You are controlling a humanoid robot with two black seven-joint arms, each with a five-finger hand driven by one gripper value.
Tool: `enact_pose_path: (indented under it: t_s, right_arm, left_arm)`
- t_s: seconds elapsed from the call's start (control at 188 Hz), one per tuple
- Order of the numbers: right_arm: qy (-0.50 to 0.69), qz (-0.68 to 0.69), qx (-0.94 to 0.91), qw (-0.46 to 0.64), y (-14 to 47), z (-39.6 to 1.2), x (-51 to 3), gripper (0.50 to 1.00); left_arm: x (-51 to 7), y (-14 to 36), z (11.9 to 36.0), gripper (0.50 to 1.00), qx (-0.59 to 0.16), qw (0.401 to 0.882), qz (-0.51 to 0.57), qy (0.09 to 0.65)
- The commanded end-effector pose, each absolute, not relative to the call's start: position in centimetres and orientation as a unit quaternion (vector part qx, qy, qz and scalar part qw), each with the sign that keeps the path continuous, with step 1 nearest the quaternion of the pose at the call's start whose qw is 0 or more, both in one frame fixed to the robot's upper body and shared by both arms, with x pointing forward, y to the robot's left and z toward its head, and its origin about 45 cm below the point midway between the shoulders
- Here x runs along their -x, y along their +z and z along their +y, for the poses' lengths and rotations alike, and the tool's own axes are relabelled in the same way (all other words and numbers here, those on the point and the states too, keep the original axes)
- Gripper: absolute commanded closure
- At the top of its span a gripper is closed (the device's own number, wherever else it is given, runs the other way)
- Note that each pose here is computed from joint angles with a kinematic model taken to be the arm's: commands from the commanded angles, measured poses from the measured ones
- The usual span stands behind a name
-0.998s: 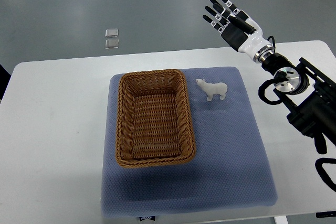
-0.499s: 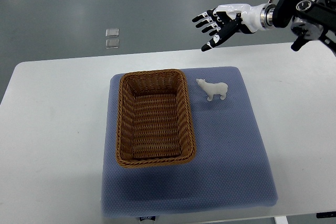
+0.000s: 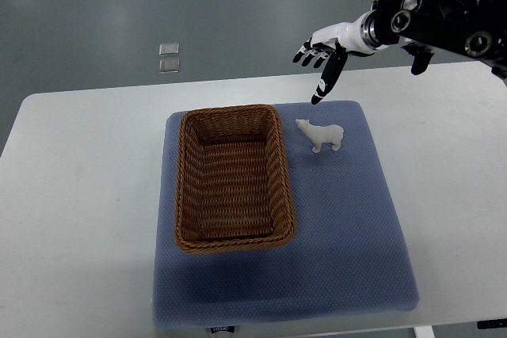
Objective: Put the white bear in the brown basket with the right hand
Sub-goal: 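Lower the right hand down onto the white bear figurine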
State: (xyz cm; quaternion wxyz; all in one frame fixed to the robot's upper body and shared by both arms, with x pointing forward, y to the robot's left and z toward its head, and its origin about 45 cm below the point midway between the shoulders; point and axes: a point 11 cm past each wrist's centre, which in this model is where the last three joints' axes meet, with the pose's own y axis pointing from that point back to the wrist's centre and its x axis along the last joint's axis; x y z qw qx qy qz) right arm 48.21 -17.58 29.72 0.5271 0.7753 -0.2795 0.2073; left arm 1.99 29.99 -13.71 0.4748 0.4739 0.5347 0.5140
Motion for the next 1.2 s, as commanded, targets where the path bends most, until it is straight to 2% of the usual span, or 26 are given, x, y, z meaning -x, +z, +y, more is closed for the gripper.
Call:
enact_pose_path:
  t_s: [0.0, 0.398, 0.886, 1.125, 1.194]
  right_arm:
    - [0.230, -0.273, -0.760, 0.544, 27.7, -17.4, -48.0, 0.574]
    - [0.195, -0.272, -0.760, 0.557, 22.8, -18.8, -46.6, 0.574]
    - [0.187, -0.282, -0.765, 0.548, 20.6, -19.6, -46.0, 0.579]
    - [0.189, -0.277, -0.771, 0.542, 19.3, -18.6, -45.5, 0.589]
    - [0.195, -0.279, -0.770, 0.540, 19.2, -18.5, -45.6, 0.609]
  left_arm:
    - [-2.0, -13.7, 30.1, 0.500, -0.475, 0.474, 0.534, 0.515]
    - [-2.0, -13.7, 30.1, 0.500, -0.475, 0.473, 0.534, 0.515]
    - [-1.9, -13.7, 30.1, 0.500, -0.476, 0.474, 0.534, 0.514]
    - [-2.0, -13.7, 30.1, 0.500, -0.476, 0.474, 0.533, 0.515]
    - [-2.0, -13.7, 30.1, 0.500, -0.475, 0.474, 0.534, 0.514]
